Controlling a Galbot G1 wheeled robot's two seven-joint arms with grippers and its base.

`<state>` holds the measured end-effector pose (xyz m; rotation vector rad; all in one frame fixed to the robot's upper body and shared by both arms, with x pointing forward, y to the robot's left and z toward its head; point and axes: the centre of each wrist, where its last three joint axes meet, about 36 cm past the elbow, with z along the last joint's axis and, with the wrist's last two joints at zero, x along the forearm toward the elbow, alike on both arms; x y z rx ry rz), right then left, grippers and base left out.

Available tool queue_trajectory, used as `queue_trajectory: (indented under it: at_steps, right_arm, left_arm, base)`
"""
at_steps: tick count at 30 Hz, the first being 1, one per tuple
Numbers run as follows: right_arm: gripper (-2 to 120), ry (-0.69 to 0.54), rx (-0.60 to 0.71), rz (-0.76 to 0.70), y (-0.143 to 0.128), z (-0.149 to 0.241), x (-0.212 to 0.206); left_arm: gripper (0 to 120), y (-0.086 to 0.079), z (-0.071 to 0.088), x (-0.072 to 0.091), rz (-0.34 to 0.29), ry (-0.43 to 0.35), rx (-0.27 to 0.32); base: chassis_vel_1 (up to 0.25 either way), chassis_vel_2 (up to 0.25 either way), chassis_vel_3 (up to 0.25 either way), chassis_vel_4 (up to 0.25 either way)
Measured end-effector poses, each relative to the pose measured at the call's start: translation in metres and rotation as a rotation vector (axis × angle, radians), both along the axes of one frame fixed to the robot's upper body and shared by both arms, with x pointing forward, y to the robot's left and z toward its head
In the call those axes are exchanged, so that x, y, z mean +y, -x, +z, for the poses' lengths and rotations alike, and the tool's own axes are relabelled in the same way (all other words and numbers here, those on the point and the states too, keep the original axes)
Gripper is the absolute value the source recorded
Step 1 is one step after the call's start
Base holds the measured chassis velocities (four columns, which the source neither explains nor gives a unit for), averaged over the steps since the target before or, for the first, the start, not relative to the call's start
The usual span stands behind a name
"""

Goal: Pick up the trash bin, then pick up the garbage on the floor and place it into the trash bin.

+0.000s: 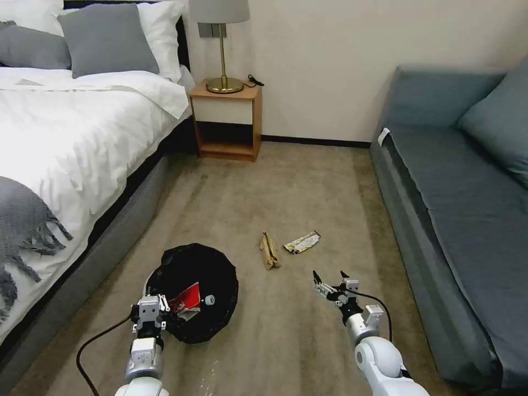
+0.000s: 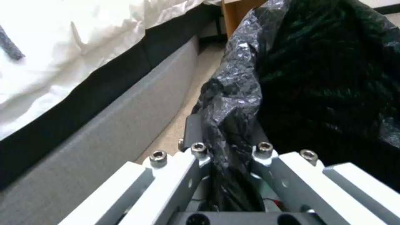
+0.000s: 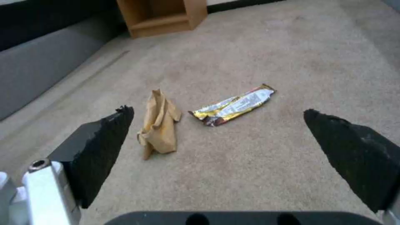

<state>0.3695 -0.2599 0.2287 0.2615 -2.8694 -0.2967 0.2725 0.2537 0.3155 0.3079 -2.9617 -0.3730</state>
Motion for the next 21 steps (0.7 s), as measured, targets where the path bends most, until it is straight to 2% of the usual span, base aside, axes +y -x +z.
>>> queue_trajectory:
  at_steps: [21]
  right_arm:
    - [100, 0.002, 0.002, 0.002, 0.0014, -0.0062, -0.0016]
  left_arm:
    - [4, -0.0009, -0.0037, -0.0015, -0.005, 0.002, 0.005]
  base:
    - [-0.077, 0.072, 0.082, -0.075]
